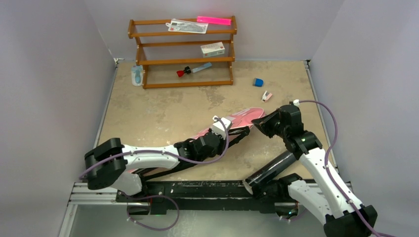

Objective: Pack up the badminton gear
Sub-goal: Adjust the racket bag at the center of the board.

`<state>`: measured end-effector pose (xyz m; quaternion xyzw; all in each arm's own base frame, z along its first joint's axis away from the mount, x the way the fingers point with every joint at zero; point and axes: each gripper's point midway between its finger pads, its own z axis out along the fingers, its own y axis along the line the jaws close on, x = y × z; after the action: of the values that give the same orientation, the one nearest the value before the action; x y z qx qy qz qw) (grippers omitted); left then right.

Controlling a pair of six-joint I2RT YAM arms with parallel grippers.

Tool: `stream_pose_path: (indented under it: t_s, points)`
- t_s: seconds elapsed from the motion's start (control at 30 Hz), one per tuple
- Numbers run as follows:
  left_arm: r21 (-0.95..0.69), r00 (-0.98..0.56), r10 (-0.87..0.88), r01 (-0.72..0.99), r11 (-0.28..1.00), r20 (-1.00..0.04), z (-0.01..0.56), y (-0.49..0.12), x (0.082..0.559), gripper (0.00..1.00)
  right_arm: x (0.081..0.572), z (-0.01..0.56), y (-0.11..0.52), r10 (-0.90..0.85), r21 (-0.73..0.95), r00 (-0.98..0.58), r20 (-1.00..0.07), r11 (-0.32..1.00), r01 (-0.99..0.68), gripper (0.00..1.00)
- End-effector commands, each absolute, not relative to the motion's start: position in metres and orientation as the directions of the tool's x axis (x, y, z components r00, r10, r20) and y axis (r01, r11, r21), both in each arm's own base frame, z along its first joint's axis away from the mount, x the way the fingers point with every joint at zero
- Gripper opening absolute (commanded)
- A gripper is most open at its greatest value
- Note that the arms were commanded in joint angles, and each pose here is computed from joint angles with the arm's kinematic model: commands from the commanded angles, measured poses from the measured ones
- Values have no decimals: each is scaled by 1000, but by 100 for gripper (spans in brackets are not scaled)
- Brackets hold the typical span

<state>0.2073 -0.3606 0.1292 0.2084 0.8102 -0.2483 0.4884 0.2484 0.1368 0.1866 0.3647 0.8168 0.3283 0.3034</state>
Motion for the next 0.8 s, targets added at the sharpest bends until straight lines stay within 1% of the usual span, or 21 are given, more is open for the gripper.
stream_pose_path:
  t_s: [0.0, 0.2, 0.27, 0.43, 0.53, 0.63, 0.77]
  points:
    - [-202, -342, 68, 689, 696, -937, 148, -391, 210, 0, 247, 204, 152, 777, 806, -590, -220, 485, 339, 0]
    - [-266, -372, 48, 743, 614, -927, 160, -417, 206, 2, 244, 208, 152, 785, 815, -585, -205, 467, 341, 0]
    - [-296, -371, 11, 758, 582, -929, 170, -422, 205, 5, 243, 209, 152, 786, 818, -584, -201, 462, 341, 0]
    - [-392, -387, -120, 771, 502, -914, 194, -425, 204, 19, 243, 208, 154, 784, 819, -590, -194, 460, 342, 0]
    - [-442, -410, -176, 761, 475, -895, 196, -423, 209, 21, 245, 209, 156, 780, 825, -596, -191, 457, 333, 0]
    - [-528, -469, -244, 738, 421, -849, 197, -420, 215, 23, 247, 211, 158, 779, 831, -597, -193, 453, 322, 0]
    - [-556, -472, -298, 746, 366, -829, 205, -419, 218, 27, 248, 212, 158, 782, 836, -593, -192, 447, 317, 0]
